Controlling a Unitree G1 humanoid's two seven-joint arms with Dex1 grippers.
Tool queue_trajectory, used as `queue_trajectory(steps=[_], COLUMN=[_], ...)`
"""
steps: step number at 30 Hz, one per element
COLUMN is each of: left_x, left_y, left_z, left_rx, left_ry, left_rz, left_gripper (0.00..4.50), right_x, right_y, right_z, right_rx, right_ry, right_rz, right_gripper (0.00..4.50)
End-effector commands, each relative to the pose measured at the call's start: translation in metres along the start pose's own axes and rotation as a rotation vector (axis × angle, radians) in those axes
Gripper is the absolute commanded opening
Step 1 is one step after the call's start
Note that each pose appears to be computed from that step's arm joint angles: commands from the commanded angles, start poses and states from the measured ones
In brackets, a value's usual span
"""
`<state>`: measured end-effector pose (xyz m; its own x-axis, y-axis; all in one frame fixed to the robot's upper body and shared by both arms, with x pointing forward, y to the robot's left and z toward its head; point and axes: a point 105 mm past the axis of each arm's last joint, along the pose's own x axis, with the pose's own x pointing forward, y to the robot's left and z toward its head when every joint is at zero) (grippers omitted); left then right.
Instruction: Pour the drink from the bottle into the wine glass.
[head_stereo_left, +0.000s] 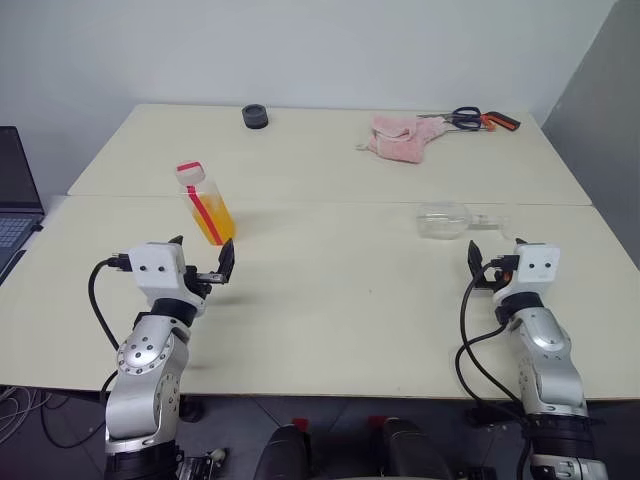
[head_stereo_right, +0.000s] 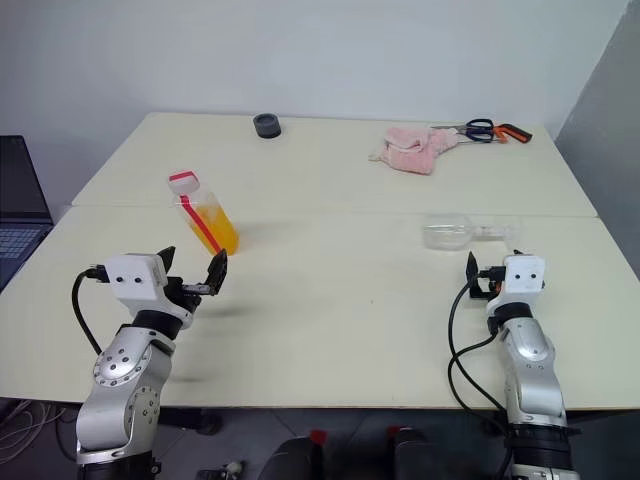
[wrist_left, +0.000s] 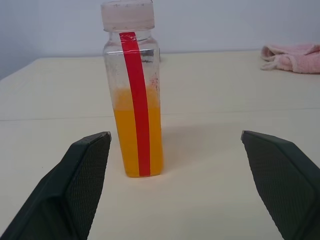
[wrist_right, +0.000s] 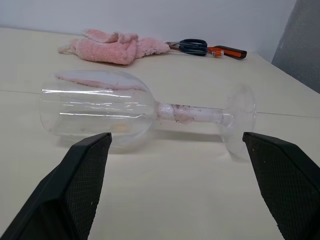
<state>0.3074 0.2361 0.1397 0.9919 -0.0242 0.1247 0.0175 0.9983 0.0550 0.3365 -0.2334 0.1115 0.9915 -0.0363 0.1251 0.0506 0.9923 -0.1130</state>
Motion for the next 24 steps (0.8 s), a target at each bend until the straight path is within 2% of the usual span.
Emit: queue_trajectory(steps=[1, 17, 24], left_x=[0.001, 0.001, 0.002], left_y=[-0.003, -0.006, 0.003], left_z=[0.013, 0.017, 0.018], left_rx=[0.016, 0.063, 0.013], left_ry=[-0.052, -0.082, -0.099], left_rz=[-0.019, -0.035, -0.009], left_gripper=[4.47, 4.47, 4.47], right_x=[0.002, 0.001, -0.004], right_y=[-0.003, 0.003, 0.022], right_z=[0.018, 0.017, 0.02], right_rx=[-0.014, -0.03, -0.031], right_ry=[-0.06, -0.057, -0.074], right_rz=[-0.007, 0.023, 0.14], right_gripper=[4.5, 4.5, 4.5])
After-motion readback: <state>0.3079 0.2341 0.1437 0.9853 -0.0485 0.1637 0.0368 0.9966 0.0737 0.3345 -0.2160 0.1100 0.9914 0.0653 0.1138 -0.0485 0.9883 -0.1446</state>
